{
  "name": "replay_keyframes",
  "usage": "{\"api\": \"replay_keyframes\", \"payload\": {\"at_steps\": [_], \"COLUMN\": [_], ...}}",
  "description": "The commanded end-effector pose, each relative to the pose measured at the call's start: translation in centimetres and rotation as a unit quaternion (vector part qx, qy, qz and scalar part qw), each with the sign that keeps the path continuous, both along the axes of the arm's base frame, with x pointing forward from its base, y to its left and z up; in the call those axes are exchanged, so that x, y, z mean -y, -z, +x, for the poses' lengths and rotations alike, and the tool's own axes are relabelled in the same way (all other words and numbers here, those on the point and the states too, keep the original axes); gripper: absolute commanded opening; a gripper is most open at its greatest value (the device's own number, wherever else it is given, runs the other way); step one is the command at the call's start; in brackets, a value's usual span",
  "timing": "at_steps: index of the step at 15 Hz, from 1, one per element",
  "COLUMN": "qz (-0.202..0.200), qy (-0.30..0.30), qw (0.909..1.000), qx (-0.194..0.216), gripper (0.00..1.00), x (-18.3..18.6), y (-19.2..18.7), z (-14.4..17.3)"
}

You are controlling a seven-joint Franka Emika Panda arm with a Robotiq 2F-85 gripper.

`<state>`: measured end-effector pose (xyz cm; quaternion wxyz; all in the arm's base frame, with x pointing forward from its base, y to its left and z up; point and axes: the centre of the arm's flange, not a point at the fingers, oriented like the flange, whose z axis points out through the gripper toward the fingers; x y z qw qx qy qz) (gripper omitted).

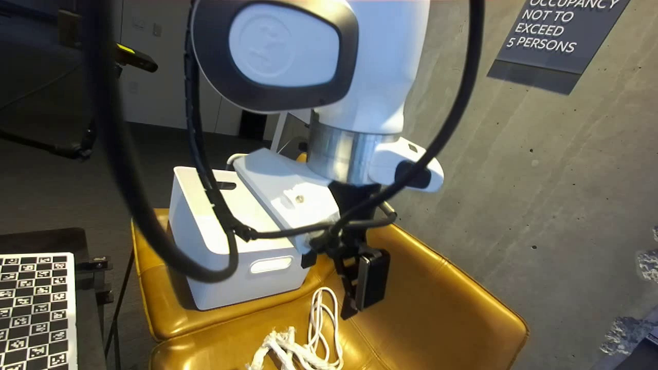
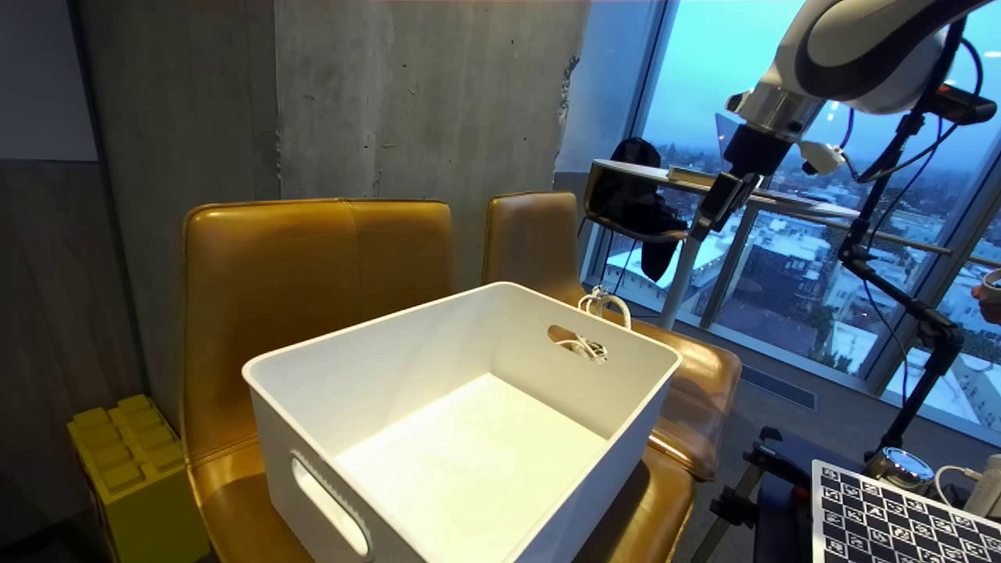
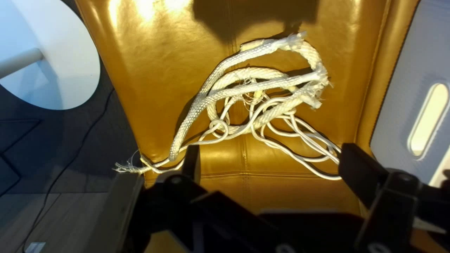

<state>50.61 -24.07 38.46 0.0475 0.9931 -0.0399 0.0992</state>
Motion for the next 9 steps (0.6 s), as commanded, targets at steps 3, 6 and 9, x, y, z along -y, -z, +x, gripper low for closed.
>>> {"api": "replay_keyframes", "payload": {"at_steps": [3, 6, 9], "qz": [-0.018, -0.027, -0.035], "qy": [0.007, 0.016, 0.025], "qw": [0.9996, 0.9991, 0.9984], "qx": [-0.023, -0.03, -0.036], "gripper": [1.0, 1.0, 1.0], "x": [4.7, 7.9, 10.7], "y": [4.9, 6.7, 8.4], "z": [4.3, 5.7, 6.4]}}
